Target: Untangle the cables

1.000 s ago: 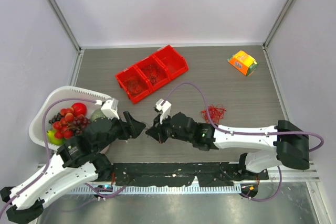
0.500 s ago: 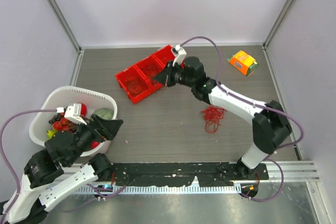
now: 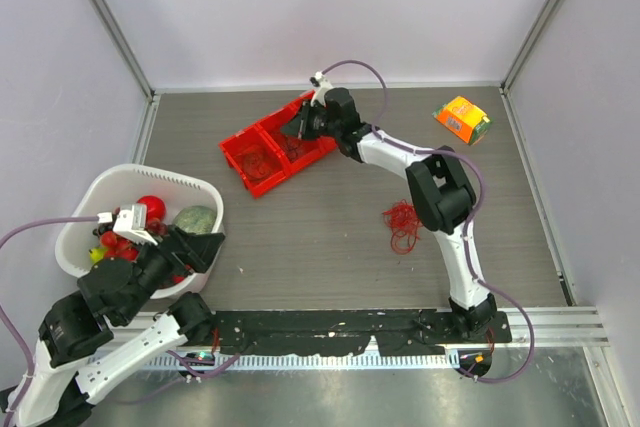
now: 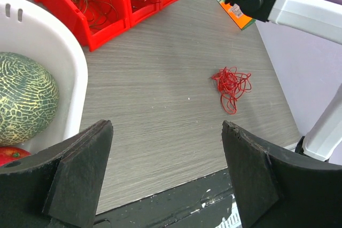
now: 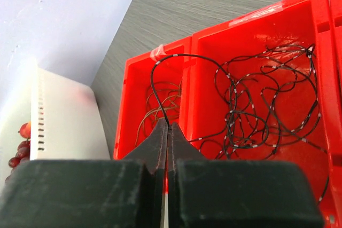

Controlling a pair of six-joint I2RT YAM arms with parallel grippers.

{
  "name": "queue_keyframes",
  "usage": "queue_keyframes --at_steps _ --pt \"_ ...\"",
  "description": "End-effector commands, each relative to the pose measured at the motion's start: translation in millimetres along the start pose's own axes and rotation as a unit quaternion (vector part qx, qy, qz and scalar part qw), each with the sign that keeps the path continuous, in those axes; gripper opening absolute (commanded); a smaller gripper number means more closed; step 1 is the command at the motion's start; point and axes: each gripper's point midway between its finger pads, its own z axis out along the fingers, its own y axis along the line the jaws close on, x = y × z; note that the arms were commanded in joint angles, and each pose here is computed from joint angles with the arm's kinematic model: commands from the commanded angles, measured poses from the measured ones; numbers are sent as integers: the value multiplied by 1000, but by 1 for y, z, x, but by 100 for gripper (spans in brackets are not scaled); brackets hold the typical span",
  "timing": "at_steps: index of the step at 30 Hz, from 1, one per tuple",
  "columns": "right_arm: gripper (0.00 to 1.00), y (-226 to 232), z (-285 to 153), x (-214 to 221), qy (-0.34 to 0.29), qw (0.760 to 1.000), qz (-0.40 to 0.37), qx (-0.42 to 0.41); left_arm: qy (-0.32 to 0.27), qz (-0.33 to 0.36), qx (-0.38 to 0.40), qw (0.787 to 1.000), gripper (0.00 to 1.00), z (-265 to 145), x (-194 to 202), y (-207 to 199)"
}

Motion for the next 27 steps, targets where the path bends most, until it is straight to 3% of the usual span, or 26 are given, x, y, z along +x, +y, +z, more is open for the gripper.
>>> queue_keyframes --at_steps 1,5,10,14,17,20,23,27 --pt "1 7 19 -23 -36 999 -9 -15 -22 2 -3 1000 87 -5 -9 4" --pt "1 -22 36 -9 -39 999 31 -2 -25 2 -3 1000 87 -5 -9 5" --pt "1 -67 48 17 -16 998 17 66 -18 6 -4 1000 87 -2 -6 4" --pt "1 -72 44 12 -11 995 3 95 -13 8 -4 1000 87 0 -5 3" --pt "17 -57 34 1 -7 995 -12 104 -11 12 -7 1000 87 1 -4 3" --pt "25 -47 17 -9 24 989 -10 143 -8 16 -11 1000 87 3 -3 3" --pt "45 -30 -10 -27 36 983 -16 180 -6 18 -14 1000 87 5 -3 3" --pt "58 -20 -61 -33 68 969 -28 236 -1 21 -18 1000 88 7 -1 3"
